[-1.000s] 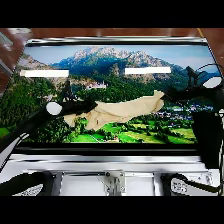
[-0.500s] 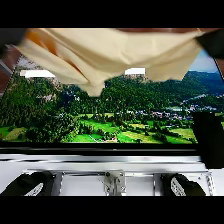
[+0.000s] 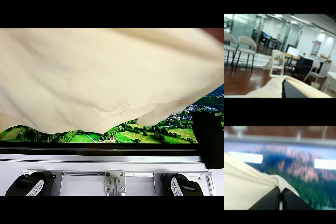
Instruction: Fold the shirts.
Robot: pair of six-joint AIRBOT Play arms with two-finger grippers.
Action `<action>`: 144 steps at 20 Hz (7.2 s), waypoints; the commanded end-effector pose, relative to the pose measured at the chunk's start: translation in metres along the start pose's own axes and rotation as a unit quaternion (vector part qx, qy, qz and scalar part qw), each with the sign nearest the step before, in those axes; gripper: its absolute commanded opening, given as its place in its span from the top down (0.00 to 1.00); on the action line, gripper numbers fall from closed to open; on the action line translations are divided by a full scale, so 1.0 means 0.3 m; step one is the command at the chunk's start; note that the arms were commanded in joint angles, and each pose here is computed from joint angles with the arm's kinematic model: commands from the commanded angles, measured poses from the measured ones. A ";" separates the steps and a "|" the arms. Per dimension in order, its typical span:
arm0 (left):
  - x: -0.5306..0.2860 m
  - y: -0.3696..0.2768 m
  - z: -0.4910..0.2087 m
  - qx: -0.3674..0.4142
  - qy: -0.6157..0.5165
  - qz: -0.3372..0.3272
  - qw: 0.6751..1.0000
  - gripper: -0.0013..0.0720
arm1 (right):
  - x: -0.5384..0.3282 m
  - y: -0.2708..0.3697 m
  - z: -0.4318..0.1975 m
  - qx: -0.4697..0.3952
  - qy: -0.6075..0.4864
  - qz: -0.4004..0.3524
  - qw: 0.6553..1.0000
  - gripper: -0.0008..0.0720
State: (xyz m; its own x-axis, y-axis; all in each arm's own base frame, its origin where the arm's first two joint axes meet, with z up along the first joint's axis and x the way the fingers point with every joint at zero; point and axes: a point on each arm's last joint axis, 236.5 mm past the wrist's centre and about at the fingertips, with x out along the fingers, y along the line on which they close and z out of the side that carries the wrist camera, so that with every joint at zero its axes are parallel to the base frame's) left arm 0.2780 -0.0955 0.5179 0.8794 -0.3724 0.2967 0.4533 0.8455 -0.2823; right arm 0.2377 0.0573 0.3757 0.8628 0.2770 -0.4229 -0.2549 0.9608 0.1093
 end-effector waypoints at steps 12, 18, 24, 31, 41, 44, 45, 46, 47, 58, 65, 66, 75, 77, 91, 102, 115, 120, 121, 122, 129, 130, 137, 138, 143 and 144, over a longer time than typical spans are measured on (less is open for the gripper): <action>0.338 0.299 -1.058 -0.040 0.403 0.037 0.913 0.93 | 0.395 -0.069 -0.953 0.258 0.382 0.042 0.887 0.90; 0.555 0.284 -1.501 -0.066 0.395 0.035 0.916 0.93 | 0.606 -0.222 -0.885 0.285 0.288 -0.009 0.914 0.90; 0.583 0.352 -1.723 -0.144 0.401 0.069 0.902 0.87 | 0.858 -0.388 -0.901 0.372 0.225 -0.057 0.899 0.90; 0.129 0.650 -1.699 -0.171 0.623 0.115 0.754 0.35 | 0.915 -0.376 -1.011 0.389 0.272 -0.044 0.879 0.90; -0.273 0.695 -1.857 -0.359 0.642 0.181 0.653 0.24 | 0.911 -0.369 -1.016 0.367 0.277 -0.035 0.887 0.90; -0.241 0.718 -1.905 -0.349 0.625 0.190 0.672 0.24 | 0.918 -0.381 -1.007 0.358 0.269 -0.037 0.893 0.90; -0.249 0.706 -1.929 -0.349 0.633 0.186 0.666 0.24 | 0.923 -0.388 -1.002 0.358 0.264 -0.040 0.895 0.89; -0.258 0.698 -1.952 -0.351 0.639 0.186 0.659 0.24 | 0.927 -0.396 -0.996 0.357 0.258 -0.043 0.897 0.90; -0.267 0.691 -1.974 -0.353 0.645 0.185 0.652 0.24 | 0.931 -0.402 -0.990 0.358 0.253 -0.045 0.898 0.90; -0.131 0.599 -2.050 -0.384 0.611 0.165 0.673 0.60 | 0.933 -0.403 -0.987 0.359 0.250 -0.045 0.898 0.90; 0.090 0.535 -1.770 -0.253 0.559 0.054 0.787 0.94 | 0.942 -0.357 -0.852 0.379 0.196 -0.004 0.904 0.90; 0.141 0.518 -1.656 -0.218 0.534 0.044 0.816 0.94 | 0.931 -0.346 -0.769 0.365 0.166 0.012 0.916 0.90; 0.085 0.008 0.083 0.074 -0.046 -0.018 0.996 0.93 | 0.169 -0.285 0.339 0.066 -0.301 -0.063 0.949 0.90; -0.047 -0.077 0.224 0.082 -0.108 -0.026 0.990 0.93 | 0.046 -0.229 0.387 0.047 -0.318 -0.067 0.944 0.90; -0.320 -0.091 -0.137 0.124 0.164 0.010 0.979 0.93 | -0.139 -0.033 0.264 -0.006 -0.226 -0.049 0.973 0.90; -0.585 -0.039 -0.232 0.081 0.243 0.097 0.962 0.93 | -0.332 -0.013 0.075 0.014 -0.190 -0.115 0.975 0.90; -0.083 0.424 -0.730 -0.028 0.272 0.172 0.946 0.93 | 0.522 -0.282 -0.049 0.189 0.036 -0.013 0.981 0.90; 0.136 0.550 -1.036 -0.165 0.305 0.178 0.921 0.93 | 1.003 -0.261 -0.183 0.197 0.085 0.022 0.977 0.90; 0.146 0.579 -1.110 -0.179 0.324 0.186 0.910 0.93 | 1.072 -0.250 -0.217 0.197 0.093 0.023 0.976 0.90; 0.145 0.597 -1.179 -0.191 0.346 0.192 0.898 0.93 | 1.136 -0.249 -0.252 0.200 0.099 0.023 0.975 0.90; -0.056 0.614 -1.622 -0.190 0.565 0.172 0.784 0.93 | 1.314 -0.247 -0.533 0.214 0.204 0.025 0.955 0.89; -0.062 0.618 -1.638 -0.192 0.570 0.173 0.780 0.89 | 1.316 -0.249 -0.530 0.212 0.202 0.025 0.956 0.83; -0.246 0.711 -1.361 -0.155 0.651 0.148 0.728 0.01 | 1.053 -0.319 -0.291 0.072 0.134 0.011 0.988 0.10; -0.288 0.729 -1.310 -0.156 0.650 0.154 0.728 0.01 | 0.973 -0.375 -0.288 0.041 0.146 -0.022 0.988 0.10; -0.532 0.712 -1.279 -0.182 0.648 0.182 0.717 0.00 | 0.696 -0.474 -0.489 0.047 0.300 -0.067 0.951 0.10; -0.590 0.693 -1.327 -0.194 0.656 0.182 0.707 0.00 | 0.700 -0.465 -0.517 0.063 0.306 -0.055 0.948 0.10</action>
State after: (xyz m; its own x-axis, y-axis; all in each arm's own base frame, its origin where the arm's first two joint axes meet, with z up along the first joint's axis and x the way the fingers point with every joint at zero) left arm 0.3196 -0.0087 0.0643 0.2748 -0.3893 -0.8792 -0.0383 0.9092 -0.4145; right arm 0.4293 -0.0076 0.1473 0.5824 0.1609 -0.7968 -0.1088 0.9868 0.1197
